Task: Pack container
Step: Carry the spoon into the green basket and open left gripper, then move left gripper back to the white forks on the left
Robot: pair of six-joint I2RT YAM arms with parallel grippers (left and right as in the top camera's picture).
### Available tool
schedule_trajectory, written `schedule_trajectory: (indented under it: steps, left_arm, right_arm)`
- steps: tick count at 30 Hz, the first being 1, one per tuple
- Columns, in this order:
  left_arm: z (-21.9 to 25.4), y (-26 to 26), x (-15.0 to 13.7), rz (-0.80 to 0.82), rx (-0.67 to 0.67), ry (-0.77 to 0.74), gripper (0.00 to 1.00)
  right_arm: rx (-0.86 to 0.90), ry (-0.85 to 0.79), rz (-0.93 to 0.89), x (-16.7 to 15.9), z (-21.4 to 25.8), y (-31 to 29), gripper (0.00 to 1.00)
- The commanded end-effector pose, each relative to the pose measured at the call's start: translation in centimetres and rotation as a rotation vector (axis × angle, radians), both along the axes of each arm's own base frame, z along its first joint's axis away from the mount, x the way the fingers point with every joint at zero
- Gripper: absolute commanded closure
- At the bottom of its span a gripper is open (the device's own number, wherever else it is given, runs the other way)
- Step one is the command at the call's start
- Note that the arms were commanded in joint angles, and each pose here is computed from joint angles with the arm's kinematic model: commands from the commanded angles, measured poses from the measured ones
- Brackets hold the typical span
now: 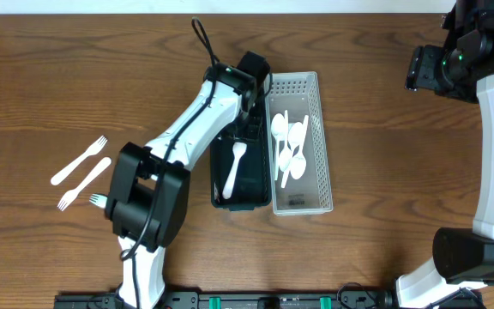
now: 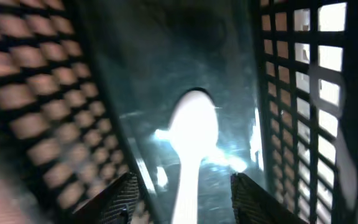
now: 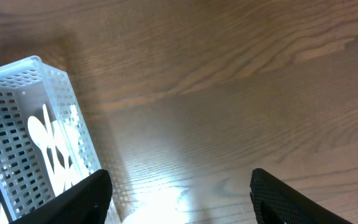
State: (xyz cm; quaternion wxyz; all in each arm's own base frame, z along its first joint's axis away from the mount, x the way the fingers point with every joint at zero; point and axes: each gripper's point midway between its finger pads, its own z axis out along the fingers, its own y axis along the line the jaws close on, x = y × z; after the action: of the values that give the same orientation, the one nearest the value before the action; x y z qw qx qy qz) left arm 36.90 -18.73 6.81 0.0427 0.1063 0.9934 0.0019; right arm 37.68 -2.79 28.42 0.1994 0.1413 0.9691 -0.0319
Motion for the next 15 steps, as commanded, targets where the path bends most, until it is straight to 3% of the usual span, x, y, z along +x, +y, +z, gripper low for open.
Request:
schedule_trajectory:
  steps: [1, 5, 8, 12, 13, 15]
  left_arm:
    - [6.9, 2.2, 1.7, -0.047, 0.062, -0.209, 0.49]
    - [13.9, 5.9, 2.1, 0.029, 0.116, -0.408, 0.41]
    - [18.4, 10.4, 2.0, 0.191, 0.125, -0.529, 0.38]
    - [20.6, 18.6, 1.2, 0.643, 0.077, -0.583, 0.37]
    - [20.4, 20.9, 0.8, 0.78, 0.068, -0.576, 0.33]
    - [19.8, 24.3, -0.1, 1.012, 0.042, -0.555, 0.12]
  right_arm:
    - [-0.019, 0.001, 0.005, 0.0, 0.1, -0.3, 0.26]
    - [-0.028, 0.0, 0.025, 0.0, 0.1, -0.3, 0.25]
    - [-0.028, 0.0, 0.025, 0.0, 0.1, -0.4, 0.25]
    - [-0.027, 0.0, 0.024, 0.0, 0.1, -0.3, 0.25]
    - [-0.027, 0.001, 0.024, 0.0, 0.1, -0.3, 0.25]
    - [-0.027, 0.001, 0.024, 0.0, 0.1, -0.3, 0.25]
